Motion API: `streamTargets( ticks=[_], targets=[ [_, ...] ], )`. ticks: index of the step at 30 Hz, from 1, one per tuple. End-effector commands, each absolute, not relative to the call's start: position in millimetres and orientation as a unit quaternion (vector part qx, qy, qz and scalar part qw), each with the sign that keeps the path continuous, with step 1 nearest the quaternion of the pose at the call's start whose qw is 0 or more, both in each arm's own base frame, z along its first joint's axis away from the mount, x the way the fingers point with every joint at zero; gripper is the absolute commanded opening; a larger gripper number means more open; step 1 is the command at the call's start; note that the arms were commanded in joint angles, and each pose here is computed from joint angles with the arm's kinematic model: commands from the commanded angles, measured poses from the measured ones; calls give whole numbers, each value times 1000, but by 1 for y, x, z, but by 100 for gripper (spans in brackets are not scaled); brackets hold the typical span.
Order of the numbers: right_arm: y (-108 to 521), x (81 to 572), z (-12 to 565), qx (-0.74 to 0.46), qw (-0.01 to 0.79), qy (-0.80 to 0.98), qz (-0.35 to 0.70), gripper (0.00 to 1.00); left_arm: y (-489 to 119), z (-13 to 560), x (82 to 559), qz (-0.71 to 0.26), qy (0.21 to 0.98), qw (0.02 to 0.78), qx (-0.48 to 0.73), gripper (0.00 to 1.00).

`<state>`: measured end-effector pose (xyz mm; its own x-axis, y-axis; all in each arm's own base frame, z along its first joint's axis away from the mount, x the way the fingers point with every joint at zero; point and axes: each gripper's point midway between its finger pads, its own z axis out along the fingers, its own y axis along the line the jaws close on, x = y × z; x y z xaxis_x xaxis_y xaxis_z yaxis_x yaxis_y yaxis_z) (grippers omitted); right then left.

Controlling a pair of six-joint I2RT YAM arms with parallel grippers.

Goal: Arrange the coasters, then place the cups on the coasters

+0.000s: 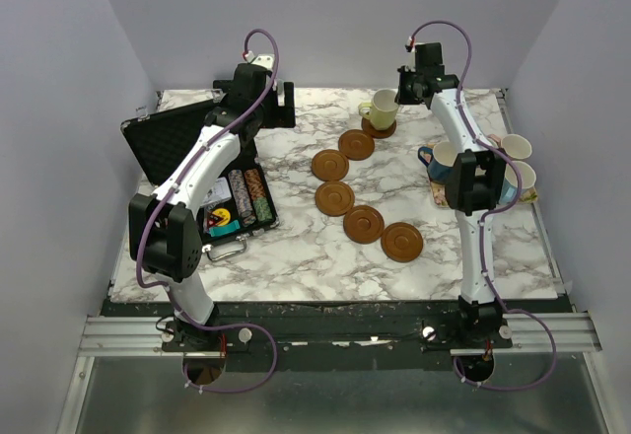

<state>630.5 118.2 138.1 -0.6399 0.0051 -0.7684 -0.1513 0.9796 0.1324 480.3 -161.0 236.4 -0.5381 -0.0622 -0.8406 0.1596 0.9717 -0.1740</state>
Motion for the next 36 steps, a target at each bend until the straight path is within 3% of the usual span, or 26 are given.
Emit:
streamTargets(
  ticks=[1, 14, 25, 36],
  targets=[
    [127, 645, 162, -37, 459, 881, 109, 1, -160, 241, 484, -119, 868, 481, 27, 99],
    [126, 645, 155, -33, 453, 884, 108, 1, -159, 239, 485, -116, 870, 478, 26, 99],
    [126, 646, 158, -33, 457, 883, 105, 29, -160, 236, 485, -116, 871, 476, 27, 99],
    [127, 646, 158, -37, 458, 882, 107, 48, -160, 234, 486, -115, 873, 474, 27, 99]
  ],
)
